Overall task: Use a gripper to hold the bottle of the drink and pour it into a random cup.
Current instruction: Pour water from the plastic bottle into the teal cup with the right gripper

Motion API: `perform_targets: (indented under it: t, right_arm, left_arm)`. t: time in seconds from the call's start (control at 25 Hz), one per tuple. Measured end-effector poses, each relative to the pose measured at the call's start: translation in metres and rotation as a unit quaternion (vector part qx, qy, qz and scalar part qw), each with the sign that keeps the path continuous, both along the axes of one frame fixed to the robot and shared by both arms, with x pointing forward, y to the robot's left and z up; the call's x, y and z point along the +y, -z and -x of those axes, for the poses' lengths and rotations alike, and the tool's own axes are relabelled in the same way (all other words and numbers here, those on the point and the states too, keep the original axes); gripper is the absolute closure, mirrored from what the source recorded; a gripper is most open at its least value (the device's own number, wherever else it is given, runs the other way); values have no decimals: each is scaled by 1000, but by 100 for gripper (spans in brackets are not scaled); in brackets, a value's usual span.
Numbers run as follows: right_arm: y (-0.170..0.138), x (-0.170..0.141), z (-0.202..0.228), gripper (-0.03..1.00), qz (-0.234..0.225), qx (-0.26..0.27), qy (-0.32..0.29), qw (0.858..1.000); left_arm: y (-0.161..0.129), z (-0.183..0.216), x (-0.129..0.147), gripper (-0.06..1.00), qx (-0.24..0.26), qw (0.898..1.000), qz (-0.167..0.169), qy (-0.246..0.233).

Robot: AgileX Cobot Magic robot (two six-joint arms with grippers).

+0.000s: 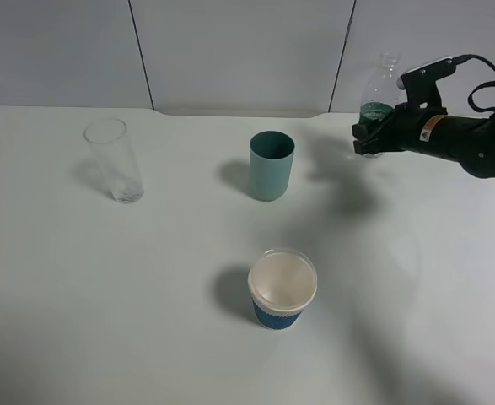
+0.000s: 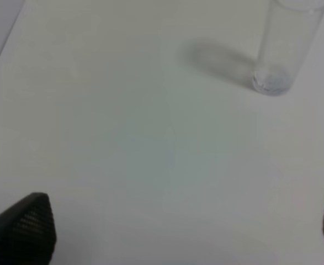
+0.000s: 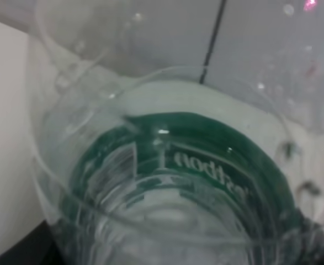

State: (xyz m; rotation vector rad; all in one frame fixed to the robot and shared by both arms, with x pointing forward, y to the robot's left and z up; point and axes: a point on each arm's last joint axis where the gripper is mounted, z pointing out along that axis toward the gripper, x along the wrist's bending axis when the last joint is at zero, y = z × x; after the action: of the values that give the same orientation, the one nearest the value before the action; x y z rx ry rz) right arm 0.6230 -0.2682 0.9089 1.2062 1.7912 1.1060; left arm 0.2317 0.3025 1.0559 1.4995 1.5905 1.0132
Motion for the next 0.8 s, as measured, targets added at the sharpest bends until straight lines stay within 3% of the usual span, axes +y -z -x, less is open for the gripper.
perform_targets:
  t: [0.52, 0.8]
  right_arm:
    - [-37, 55, 13, 41, 4, -24, -61, 998]
    - [-31, 63, 19, 41, 13, 16, -76, 997]
  left_arm:
    - [0, 0, 0, -4, 0, 1000, 0, 0]
    - [0, 0, 0, -4, 0, 1000, 0, 0]
